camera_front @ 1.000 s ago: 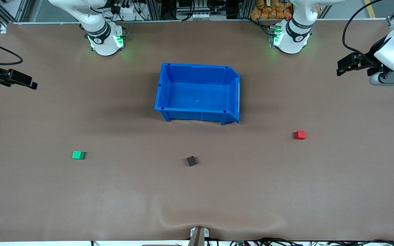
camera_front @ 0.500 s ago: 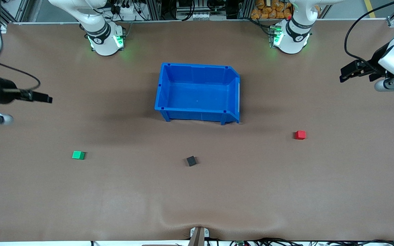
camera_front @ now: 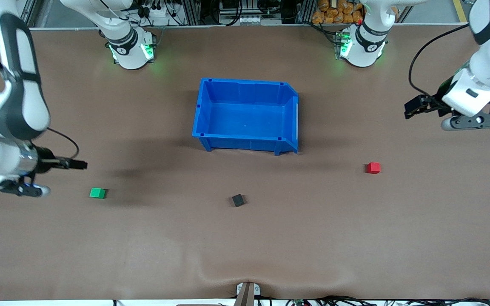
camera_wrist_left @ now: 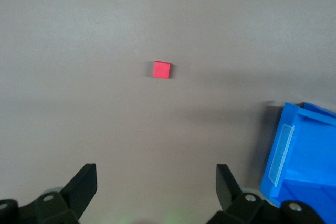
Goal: Attach green and red cubes to black cube
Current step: 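Reach the right gripper to the green cube while the left gripper reaches the red cube, then close the right gripper on the green cube while the left gripper lowers to red, then carry the green cube with the right gripper under the black cube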
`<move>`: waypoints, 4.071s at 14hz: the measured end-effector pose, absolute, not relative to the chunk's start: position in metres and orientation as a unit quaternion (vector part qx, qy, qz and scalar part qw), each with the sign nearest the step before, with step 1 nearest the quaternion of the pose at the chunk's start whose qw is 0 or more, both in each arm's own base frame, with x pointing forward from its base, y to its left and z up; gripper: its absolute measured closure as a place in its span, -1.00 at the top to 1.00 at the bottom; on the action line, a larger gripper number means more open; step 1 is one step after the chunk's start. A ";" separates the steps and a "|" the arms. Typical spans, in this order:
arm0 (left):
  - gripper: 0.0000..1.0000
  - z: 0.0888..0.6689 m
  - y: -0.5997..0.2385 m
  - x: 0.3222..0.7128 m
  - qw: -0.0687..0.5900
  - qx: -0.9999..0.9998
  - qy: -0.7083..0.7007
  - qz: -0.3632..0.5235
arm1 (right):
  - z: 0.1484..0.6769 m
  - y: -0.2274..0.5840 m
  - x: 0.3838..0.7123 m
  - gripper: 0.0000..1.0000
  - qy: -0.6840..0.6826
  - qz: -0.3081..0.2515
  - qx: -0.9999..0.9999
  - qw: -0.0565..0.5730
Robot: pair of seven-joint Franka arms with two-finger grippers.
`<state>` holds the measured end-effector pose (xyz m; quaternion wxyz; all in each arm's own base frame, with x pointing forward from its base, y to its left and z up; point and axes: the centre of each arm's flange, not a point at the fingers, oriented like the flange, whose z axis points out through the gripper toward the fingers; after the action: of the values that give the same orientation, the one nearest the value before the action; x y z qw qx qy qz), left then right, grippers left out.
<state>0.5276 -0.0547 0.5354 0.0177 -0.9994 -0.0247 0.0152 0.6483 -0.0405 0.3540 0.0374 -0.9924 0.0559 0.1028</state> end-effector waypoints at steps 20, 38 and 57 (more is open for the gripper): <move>1.00 0.337 -0.044 0.575 0.043 -0.999 0.012 -0.012 | 0.179 -0.065 0.668 0.91 0.025 0.076 -0.997 0.024; 0.52 0.218 -0.032 0.577 0.017 -1.000 0.003 -0.016 | 0.270 0.026 0.712 -0.20 -0.390 -0.016 -0.920 0.019; 0.22 0.200 -0.038 0.578 0.011 -1.000 0.007 -0.016 | 0.229 0.298 0.695 -0.20 -0.619 -0.052 -0.783 0.029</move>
<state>0.5775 -0.0378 0.1999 0.0115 -0.9998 0.0073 -0.0159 0.6955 0.2980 0.2290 0.0289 -0.7835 -0.6186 -0.0525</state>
